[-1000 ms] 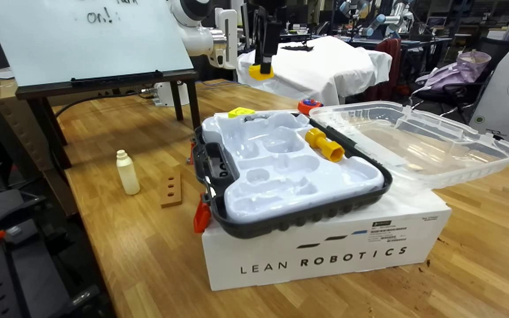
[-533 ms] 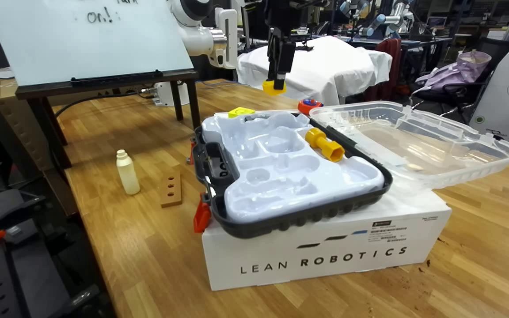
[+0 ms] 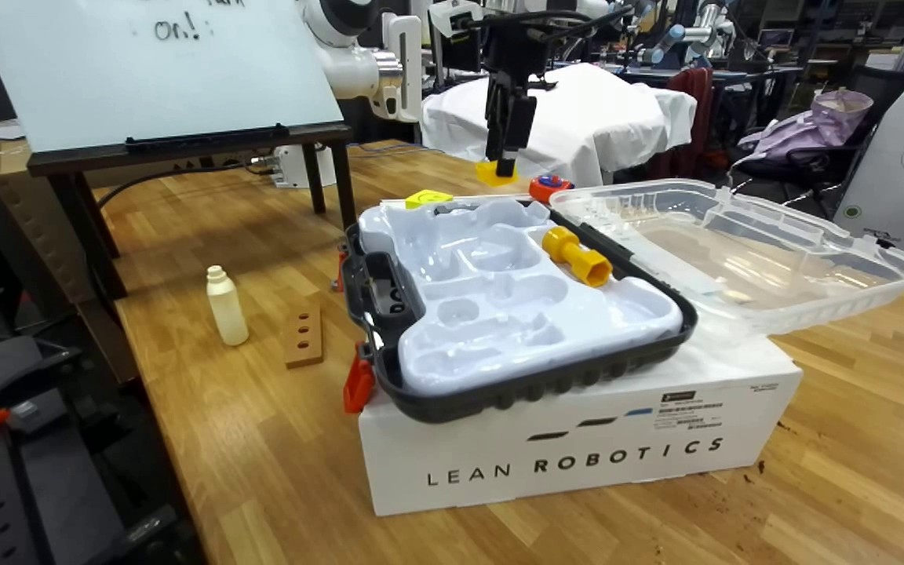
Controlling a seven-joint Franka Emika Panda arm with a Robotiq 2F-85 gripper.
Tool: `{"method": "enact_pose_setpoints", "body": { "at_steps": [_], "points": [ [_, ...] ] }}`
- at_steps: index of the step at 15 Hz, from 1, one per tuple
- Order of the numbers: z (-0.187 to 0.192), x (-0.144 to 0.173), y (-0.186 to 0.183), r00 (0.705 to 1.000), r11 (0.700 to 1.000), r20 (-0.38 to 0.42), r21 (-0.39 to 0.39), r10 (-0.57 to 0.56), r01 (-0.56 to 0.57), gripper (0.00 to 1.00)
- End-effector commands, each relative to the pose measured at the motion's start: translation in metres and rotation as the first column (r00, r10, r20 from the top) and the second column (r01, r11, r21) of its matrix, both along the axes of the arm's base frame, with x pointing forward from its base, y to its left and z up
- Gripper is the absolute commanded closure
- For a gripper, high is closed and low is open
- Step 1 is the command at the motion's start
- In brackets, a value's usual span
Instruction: Remove the yellow object from the white box
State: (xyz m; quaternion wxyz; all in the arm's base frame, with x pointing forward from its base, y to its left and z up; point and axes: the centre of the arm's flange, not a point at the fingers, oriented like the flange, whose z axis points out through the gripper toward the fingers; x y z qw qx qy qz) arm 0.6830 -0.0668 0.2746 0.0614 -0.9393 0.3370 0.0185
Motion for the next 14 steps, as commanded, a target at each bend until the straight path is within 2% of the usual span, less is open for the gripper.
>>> {"method": "enact_pose_setpoints", "body": {
  "at_steps": [1,14],
  "points": [
    [-0.003,0.008,-0.004,0.999,1.0,-0.042,-0.001,-0.005,0.005,0.54],
    [-0.023,0.001,-0.008,0.995,1.0,-0.1,0.013,-0.005,0.006,0.54]
  ]
}}
